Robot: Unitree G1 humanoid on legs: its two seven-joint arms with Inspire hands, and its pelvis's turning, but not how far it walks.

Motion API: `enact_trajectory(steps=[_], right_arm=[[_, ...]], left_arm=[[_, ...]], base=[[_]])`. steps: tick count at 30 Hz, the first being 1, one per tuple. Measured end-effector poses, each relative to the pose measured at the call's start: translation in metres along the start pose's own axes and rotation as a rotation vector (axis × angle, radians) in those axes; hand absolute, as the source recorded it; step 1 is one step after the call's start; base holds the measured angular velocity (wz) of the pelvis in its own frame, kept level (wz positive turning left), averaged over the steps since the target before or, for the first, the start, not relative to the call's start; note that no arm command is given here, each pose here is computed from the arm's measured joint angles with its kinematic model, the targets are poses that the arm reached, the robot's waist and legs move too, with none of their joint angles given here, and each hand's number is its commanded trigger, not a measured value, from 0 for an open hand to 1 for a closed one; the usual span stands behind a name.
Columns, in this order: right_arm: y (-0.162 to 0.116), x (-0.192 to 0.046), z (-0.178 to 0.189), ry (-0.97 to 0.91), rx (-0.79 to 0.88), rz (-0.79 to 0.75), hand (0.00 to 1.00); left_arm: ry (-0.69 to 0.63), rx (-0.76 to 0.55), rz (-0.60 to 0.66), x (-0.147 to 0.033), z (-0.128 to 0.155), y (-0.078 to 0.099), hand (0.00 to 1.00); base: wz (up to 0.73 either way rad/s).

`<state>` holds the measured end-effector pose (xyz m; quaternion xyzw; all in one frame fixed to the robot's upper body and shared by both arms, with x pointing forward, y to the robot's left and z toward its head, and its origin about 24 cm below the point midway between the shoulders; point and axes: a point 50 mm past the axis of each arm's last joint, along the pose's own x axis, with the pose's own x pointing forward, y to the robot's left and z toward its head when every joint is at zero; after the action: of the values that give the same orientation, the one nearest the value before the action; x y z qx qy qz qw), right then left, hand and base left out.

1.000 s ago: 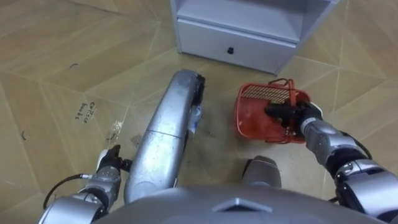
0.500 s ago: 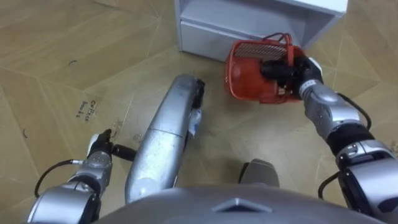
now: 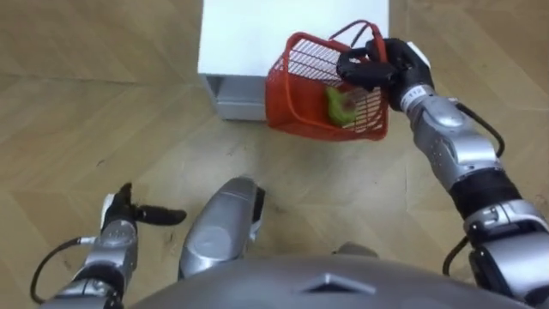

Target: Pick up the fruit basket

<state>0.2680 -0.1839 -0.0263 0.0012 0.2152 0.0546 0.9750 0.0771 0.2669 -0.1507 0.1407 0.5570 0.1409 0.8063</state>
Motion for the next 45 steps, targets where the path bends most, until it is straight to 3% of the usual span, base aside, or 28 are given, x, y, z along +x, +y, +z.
enact_trajectory(steps=[3, 7, 15, 23, 29, 40, 45], right_arm=[[-0.021, -0.005, 0.003, -0.018, 0.002, -0.066, 1.00], [-0.005, -0.004, 0.008, -0.084, 0.000, 0.017, 1.00], [0.004, -0.010, 0.006, -0.109, -0.005, 0.073, 1.00], [0.014, -0.009, 0.005, -0.111, 0.017, 0.115, 1.00], [0.018, -0.010, 0.018, -0.158, 0.000, 0.115, 1.00], [0.020, -0.014, 0.030, -0.204, -0.024, 0.163, 1.00], [0.025, -0.015, 0.024, -0.183, -0.041, 0.181, 1.00]], left_arm=[[-0.020, 0.078, -0.038, -0.003, 0.003, -0.007, 0.00], [0.044, 0.085, -0.052, -0.006, -0.012, -0.014, 0.00], [0.097, 0.141, -0.015, -0.012, -0.038, -0.003, 0.00], [0.036, 0.167, 0.005, -0.009, -0.025, 0.006, 0.00], [-0.061, 0.174, -0.003, -0.007, -0.002, -0.001, 0.00], [0.003, 0.170, 0.008, -0.013, -0.029, -0.003, 0.00], [-0.007, 0.207, -0.010, -0.014, -0.028, -0.005, 0.00]], base=[[0.49], [-0.09], [0.14], [0.19], [0.19], [-0.07], [0.10]])
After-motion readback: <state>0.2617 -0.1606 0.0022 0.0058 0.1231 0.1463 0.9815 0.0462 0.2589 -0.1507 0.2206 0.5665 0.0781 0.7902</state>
